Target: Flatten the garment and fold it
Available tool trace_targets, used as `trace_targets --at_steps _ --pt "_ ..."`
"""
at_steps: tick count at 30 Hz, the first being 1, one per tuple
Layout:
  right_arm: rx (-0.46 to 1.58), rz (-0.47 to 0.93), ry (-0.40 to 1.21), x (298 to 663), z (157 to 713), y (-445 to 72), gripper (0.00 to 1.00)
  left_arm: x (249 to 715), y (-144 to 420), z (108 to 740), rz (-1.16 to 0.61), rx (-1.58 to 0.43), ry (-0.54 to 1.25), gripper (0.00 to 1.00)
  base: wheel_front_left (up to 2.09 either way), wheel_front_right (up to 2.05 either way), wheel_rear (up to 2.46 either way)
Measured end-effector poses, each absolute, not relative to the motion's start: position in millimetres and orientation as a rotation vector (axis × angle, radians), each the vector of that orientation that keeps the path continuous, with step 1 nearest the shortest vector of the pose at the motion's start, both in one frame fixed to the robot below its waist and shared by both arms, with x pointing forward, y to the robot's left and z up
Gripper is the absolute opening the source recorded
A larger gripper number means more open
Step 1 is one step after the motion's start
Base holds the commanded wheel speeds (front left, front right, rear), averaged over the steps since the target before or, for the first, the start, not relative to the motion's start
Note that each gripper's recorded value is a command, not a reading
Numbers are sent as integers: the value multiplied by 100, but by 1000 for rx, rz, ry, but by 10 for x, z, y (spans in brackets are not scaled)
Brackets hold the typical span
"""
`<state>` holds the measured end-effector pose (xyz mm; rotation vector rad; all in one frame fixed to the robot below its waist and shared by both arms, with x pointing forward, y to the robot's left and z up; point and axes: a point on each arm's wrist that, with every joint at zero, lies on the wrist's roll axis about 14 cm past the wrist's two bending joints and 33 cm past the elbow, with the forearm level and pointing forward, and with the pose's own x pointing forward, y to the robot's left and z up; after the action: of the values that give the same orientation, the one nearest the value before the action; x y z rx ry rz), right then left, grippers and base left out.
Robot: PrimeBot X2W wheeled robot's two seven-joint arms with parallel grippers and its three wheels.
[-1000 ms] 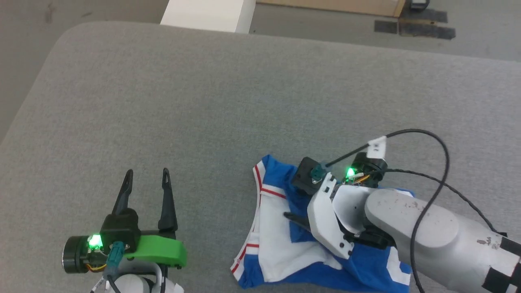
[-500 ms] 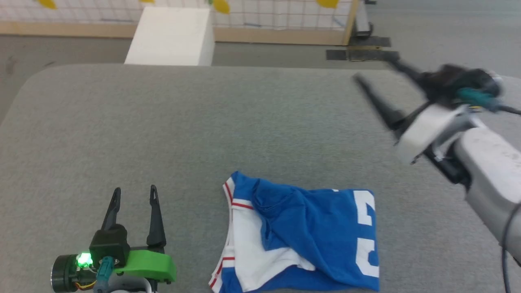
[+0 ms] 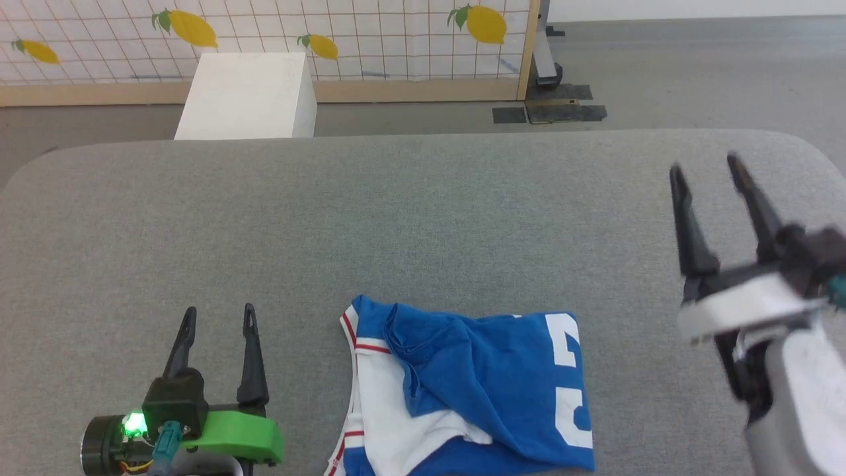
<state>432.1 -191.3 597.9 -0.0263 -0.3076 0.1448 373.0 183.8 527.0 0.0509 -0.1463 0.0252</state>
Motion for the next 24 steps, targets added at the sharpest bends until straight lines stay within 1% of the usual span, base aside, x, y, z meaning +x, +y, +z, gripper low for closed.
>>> trace_targets --at_steps 4,11,18,24 --pt "5 109 -252 4049 5692 -1878 100 3692 1827 5280 18 50 -149 100 0 0 0" --pt "59 67 -187 3711 5415 -1869 100 3627 1819 5289 11 47 -151 100 0 0 0" --pt "55 61 -163 3508 5363 -1852 100 3569 1828 5270 10 46 -145 100 0 0 0" --pt "62 70 -136 3433 5339 -1803 100 3540 1828 5263 11 44 -143 100 0 0 0"
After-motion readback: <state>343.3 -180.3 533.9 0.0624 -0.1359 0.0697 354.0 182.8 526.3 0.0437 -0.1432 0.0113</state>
